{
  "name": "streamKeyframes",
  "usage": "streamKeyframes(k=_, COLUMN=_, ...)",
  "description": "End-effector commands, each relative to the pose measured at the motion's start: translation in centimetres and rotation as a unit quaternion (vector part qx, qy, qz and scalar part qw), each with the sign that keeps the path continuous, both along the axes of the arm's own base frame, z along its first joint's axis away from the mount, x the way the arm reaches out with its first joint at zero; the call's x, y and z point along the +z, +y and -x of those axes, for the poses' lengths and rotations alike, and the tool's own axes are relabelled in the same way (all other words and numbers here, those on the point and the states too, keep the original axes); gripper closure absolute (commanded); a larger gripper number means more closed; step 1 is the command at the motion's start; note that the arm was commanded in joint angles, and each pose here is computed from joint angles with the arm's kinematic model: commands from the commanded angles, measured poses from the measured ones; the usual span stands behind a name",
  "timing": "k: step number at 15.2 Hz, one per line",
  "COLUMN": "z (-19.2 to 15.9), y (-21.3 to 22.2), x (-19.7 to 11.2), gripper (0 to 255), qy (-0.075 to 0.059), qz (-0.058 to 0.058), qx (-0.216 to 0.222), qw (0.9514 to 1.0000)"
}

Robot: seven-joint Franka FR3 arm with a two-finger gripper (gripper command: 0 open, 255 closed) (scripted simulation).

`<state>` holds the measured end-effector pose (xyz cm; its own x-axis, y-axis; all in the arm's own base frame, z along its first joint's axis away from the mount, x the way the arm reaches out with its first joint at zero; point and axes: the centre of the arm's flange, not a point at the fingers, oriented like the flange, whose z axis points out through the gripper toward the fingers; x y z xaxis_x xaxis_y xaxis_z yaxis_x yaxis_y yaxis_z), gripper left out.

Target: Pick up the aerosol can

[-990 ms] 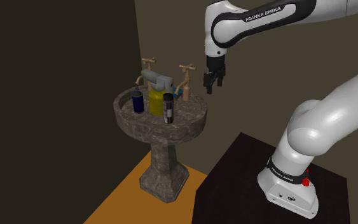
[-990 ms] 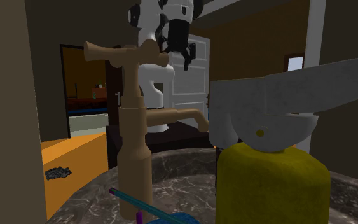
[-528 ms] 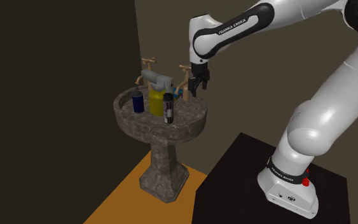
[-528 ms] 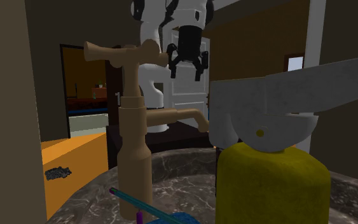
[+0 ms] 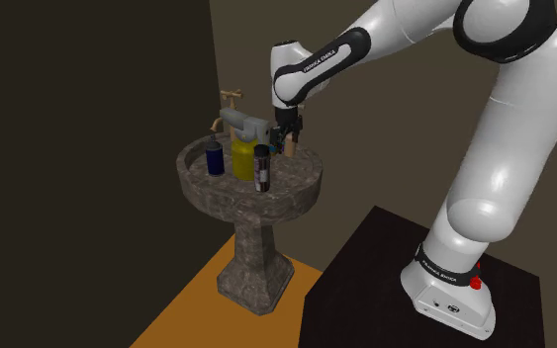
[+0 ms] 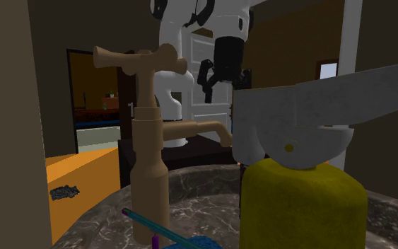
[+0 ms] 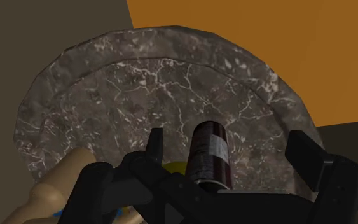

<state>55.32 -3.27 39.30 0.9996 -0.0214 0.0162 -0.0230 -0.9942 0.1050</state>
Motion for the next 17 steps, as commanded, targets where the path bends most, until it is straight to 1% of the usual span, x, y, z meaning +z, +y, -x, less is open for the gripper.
streamKeyframes(k=1, z=-2.3, y=-0.1, x=-0.8, gripper=0, qy=-0.007, qz=0.001, qx=0.0, qw=1.0)
streamKeyframes(k=8, z=-10.2, y=-0.3, x=-4.1, gripper=0, qy=-0.03, qz=0.007, qx=0.002, qw=0.9995)
streamKeyframes(k=15, z=-10.2, y=-0.3, x=-7.8, gripper=0, qy=-0.03, qz=0.007, qx=0.002, qw=0.9995)
streamKeyframes(k=17, z=-10.2, y=-0.3, x=-8.1, gripper=0, qy=-0.03, qz=0.007, qx=0.002, qw=0.9995)
